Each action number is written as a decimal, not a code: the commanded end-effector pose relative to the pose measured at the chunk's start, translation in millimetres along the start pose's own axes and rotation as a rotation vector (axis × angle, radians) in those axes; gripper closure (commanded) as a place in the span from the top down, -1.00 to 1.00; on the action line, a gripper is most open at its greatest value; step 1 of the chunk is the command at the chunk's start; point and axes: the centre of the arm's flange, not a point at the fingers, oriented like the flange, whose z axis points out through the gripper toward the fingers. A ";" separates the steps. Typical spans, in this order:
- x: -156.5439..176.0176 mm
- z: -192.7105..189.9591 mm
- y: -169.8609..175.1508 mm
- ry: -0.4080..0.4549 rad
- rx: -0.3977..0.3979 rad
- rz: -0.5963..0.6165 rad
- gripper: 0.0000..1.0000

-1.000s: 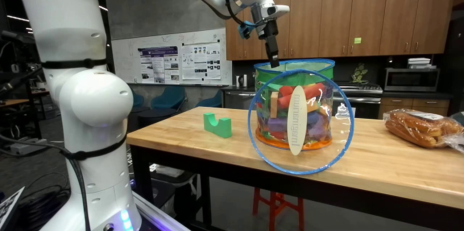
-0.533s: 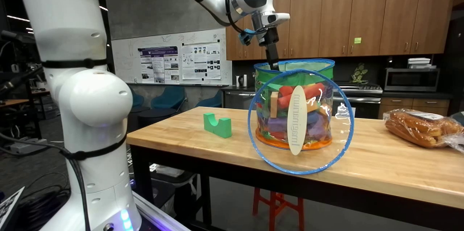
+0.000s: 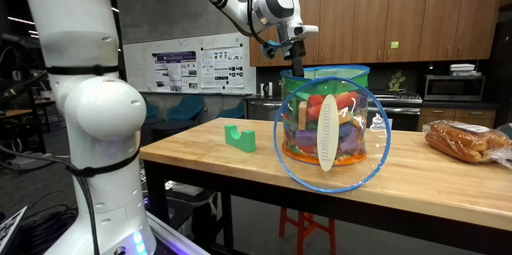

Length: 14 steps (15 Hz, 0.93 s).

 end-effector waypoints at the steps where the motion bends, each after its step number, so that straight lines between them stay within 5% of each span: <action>1: -8.6 7.9 -3.9 -0.020 -0.003 0.001 0.36; 7: -8.5 -0.7 -1.2 -0.011 0.010 0.007 -0.56; 14: -5.4 -40.4 11.9 0.042 0.061 0.020 -0.71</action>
